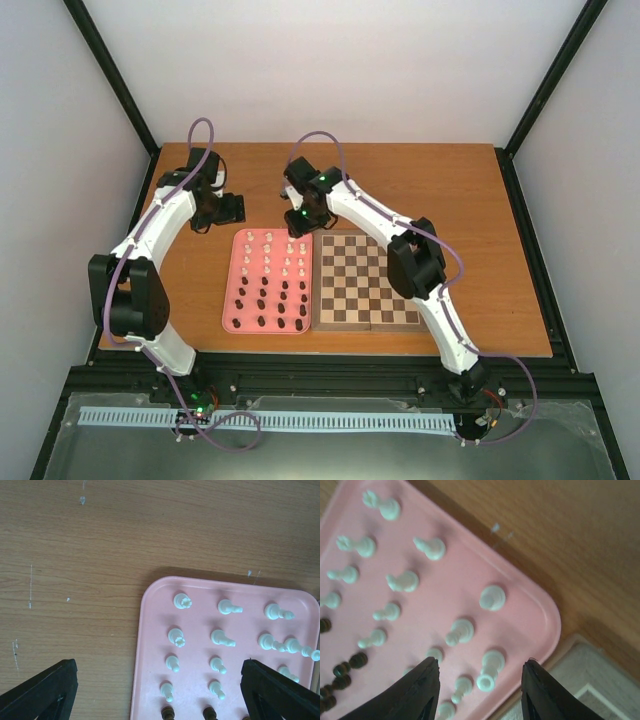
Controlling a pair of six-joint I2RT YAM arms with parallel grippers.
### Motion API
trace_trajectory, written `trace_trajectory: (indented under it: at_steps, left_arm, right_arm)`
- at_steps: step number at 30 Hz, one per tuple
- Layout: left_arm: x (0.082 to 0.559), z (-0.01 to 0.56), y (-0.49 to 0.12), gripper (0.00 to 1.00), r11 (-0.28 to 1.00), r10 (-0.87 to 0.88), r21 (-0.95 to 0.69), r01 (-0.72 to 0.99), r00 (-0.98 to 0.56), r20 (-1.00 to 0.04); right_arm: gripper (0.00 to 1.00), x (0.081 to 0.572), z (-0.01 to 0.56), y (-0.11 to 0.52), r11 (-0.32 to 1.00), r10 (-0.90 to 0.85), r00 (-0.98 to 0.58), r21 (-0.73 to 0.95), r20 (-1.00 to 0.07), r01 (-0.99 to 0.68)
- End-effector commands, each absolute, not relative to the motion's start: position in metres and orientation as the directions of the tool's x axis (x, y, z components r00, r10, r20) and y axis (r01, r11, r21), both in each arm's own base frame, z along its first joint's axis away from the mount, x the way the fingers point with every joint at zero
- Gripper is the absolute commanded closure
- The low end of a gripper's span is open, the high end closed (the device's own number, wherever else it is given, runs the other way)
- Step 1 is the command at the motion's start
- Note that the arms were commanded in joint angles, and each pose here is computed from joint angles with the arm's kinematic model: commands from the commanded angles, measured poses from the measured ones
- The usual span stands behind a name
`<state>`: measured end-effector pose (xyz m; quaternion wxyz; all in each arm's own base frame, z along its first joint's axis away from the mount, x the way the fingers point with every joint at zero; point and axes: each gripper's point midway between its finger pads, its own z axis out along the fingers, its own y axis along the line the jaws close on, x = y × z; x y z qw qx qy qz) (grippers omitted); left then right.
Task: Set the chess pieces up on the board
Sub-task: Pick up the chess piece from the storage box.
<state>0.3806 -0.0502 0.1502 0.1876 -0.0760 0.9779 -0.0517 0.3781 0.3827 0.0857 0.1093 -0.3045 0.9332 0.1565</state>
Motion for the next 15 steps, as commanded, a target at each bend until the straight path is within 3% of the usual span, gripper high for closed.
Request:
trace_trajectory:
  at_steps: [1,15]
  left_arm:
    - [0.381,0.162,-0.051,0.00,0.983,-0.161,-0.141,-0.115,-0.908,-0.388]
    - [0.386,0.165,-0.057,0.00,0.979,-0.172,-0.170,-0.115,-0.909,-0.380]
  right_arm:
    - [0.56,0.390,0.087,0.400,0.753,-0.526,-0.780,0.241,-0.339,-0.612]
    - [0.60,0.411,0.069,0.418,0.752,-0.505,-0.779,0.252,-0.372,-0.609]
